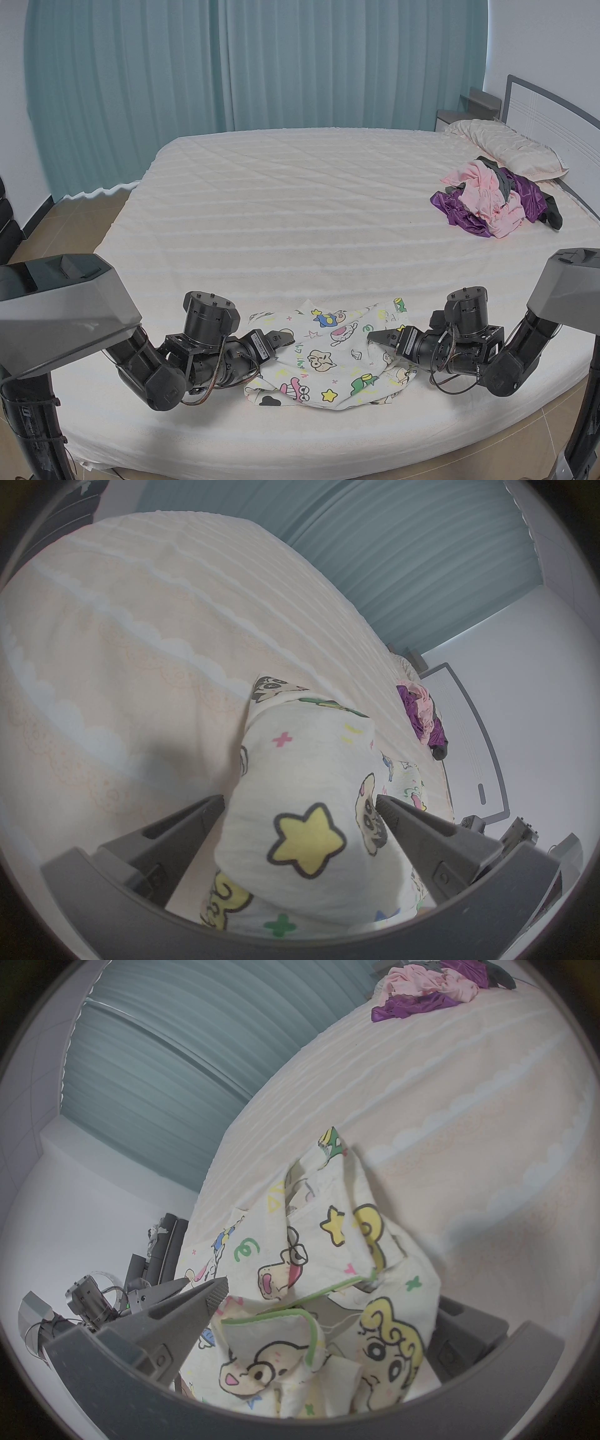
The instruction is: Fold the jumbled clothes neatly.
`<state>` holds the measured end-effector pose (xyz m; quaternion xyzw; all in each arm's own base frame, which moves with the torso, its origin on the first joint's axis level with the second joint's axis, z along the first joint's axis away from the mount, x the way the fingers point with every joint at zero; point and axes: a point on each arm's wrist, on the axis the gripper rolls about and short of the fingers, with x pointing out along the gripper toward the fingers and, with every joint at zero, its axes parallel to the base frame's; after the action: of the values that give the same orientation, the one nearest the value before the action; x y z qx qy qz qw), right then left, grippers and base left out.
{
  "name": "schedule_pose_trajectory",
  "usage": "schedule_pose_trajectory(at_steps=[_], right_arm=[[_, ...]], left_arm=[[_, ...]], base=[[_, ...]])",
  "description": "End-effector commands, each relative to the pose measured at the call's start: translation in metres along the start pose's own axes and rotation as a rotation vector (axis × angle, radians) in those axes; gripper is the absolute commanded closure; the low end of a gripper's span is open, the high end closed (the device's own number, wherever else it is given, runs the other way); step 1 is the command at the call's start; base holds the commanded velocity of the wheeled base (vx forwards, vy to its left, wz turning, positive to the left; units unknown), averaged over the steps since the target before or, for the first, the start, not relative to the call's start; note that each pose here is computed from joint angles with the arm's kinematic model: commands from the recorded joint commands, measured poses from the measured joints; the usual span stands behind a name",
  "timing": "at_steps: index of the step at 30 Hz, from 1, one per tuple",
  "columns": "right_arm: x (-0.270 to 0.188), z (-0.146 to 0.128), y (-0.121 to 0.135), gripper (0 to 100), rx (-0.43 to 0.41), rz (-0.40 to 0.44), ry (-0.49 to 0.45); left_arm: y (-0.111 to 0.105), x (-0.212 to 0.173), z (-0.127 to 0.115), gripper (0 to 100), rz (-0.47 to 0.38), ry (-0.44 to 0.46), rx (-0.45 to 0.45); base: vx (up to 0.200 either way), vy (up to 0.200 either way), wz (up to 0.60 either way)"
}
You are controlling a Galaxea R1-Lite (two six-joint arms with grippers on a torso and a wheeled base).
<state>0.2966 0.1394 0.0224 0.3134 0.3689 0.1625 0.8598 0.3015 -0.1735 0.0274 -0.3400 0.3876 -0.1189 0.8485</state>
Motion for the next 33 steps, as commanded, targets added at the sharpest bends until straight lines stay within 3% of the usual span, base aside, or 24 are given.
schedule_pose_trajectory(at_steps=[1,7,12,13,23,29,33], right_arm=[[0.006,-0.004,-0.004,0,0.03,0.0,0.008],[0.017,-0.016,-0.008,0,0.039,0.003,0.06],[0.025,-0.017,-0.009,0,0.036,0.027,0.044],[0.025,-0.018,-0.009,100,0.036,0.025,0.047],[0.025,-0.02,-0.009,100,0.045,0.029,0.046],[0.016,-0.015,-0.003,100,0.09,0.083,-0.003],[0.013,-0.014,-0.001,100,0.093,0.096,-0.011]], left_arm=[[0.004,0.0,-0.005,0,0.001,0.011,0.0],[0.002,0.0,-0.008,0,-0.03,0.025,0.005],[0.002,0.0,-0.009,0,-0.029,0.029,0.001],[0.002,0.0,-0.009,100,-0.029,0.029,0.002],[0.002,-0.003,-0.014,100,-0.019,0.034,0.006],[-0.009,-0.012,-0.007,100,-0.055,0.003,-0.096],[-0.013,-0.016,-0.004,100,-0.072,-0.006,-0.116]], base=[[0.0,0.0,0.0],[0.0,0.0,0.0],[0.0,0.0,0.0],[0.0,0.0,0.0],[0.0,0.0,0.0],[0.0,0.0,0.0],[0.0,-0.05,0.0]])
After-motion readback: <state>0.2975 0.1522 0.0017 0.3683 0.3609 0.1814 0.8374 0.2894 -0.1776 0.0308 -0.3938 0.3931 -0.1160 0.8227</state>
